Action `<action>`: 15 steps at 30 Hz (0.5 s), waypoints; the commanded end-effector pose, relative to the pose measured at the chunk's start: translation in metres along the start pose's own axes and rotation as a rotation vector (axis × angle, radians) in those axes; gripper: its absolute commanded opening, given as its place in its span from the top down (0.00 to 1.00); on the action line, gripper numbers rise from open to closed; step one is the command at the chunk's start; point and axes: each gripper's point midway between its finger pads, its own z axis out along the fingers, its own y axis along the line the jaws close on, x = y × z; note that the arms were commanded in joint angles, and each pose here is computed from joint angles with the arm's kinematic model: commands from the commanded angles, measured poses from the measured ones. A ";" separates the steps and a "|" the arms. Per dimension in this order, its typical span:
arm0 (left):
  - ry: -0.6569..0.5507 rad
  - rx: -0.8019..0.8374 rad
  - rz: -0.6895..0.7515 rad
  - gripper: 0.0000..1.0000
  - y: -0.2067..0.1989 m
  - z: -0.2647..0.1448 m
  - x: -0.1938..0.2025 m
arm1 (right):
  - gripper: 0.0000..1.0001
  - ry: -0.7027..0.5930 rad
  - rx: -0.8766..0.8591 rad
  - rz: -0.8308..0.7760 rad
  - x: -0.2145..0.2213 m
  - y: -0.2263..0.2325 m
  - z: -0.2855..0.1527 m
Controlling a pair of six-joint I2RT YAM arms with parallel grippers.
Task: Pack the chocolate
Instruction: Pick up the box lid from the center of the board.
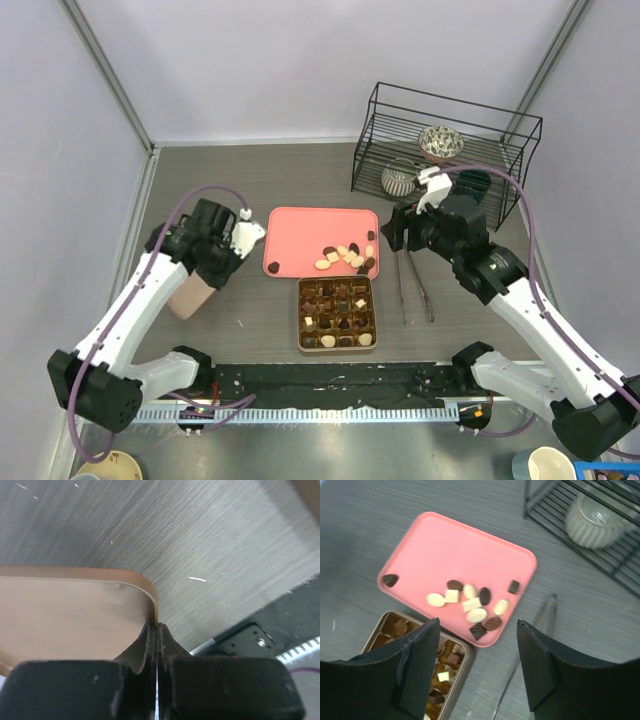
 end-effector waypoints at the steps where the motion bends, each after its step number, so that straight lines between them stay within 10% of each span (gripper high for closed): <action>1: -0.142 0.122 0.014 1.00 -0.027 -0.072 -0.019 | 0.27 -0.167 -0.248 -0.185 -0.023 0.053 -0.012; 15: -0.329 0.690 0.312 1.00 -0.128 -0.165 -0.058 | 0.09 -0.317 -0.449 -0.906 -0.015 0.168 -0.071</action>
